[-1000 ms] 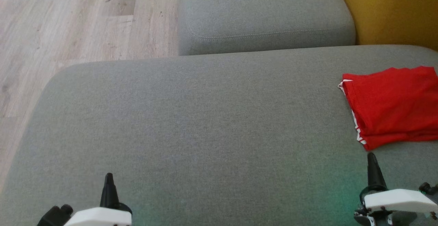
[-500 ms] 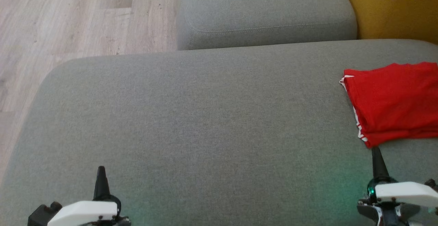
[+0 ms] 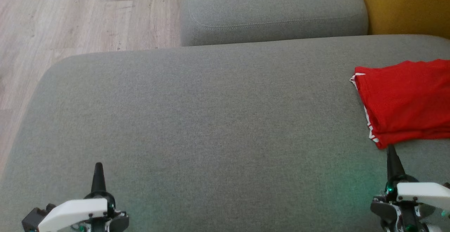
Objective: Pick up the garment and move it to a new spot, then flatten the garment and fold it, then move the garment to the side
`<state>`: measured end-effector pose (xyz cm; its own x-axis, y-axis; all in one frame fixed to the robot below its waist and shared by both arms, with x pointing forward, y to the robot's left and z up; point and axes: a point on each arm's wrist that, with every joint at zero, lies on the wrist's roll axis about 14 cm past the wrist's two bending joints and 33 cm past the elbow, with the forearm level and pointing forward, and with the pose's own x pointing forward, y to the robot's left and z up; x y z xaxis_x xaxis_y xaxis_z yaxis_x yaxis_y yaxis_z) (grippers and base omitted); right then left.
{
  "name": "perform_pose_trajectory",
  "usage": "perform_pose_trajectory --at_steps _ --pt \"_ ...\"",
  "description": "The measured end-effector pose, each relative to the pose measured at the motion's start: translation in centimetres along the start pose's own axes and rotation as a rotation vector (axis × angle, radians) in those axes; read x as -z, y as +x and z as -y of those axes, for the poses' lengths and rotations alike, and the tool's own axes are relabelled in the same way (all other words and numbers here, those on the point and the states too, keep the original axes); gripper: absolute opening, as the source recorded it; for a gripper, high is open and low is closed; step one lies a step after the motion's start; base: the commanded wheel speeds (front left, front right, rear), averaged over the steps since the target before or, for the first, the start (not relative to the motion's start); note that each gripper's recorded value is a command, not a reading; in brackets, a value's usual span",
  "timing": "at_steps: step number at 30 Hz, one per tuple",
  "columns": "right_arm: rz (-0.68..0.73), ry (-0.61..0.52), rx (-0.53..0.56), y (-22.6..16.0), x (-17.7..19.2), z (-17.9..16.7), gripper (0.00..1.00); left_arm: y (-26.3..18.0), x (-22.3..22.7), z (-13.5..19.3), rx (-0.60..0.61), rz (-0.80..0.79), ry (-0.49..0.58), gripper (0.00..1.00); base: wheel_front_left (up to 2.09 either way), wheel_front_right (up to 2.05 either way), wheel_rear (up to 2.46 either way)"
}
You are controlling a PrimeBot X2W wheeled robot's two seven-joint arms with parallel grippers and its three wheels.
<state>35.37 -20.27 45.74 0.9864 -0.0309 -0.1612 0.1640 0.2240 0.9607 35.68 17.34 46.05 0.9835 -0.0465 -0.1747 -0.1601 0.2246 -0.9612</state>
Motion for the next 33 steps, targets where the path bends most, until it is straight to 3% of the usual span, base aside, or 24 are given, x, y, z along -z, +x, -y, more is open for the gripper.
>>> perform_pose_trajectory --at_steps 20,33 --pt "0.005 0.23 -0.054 1.5 -0.8 -1.7 0.0 1.3 -1.7 1.5 0.076 0.024 -0.221 0.0 0.0 0.0 0.0" --pt "0.007 0.235 -0.067 1.7 -0.9 -2.1 0.0 1.4 -1.7 1.7 0.082 0.023 -0.232 0.0 0.0 0.0 0.0"
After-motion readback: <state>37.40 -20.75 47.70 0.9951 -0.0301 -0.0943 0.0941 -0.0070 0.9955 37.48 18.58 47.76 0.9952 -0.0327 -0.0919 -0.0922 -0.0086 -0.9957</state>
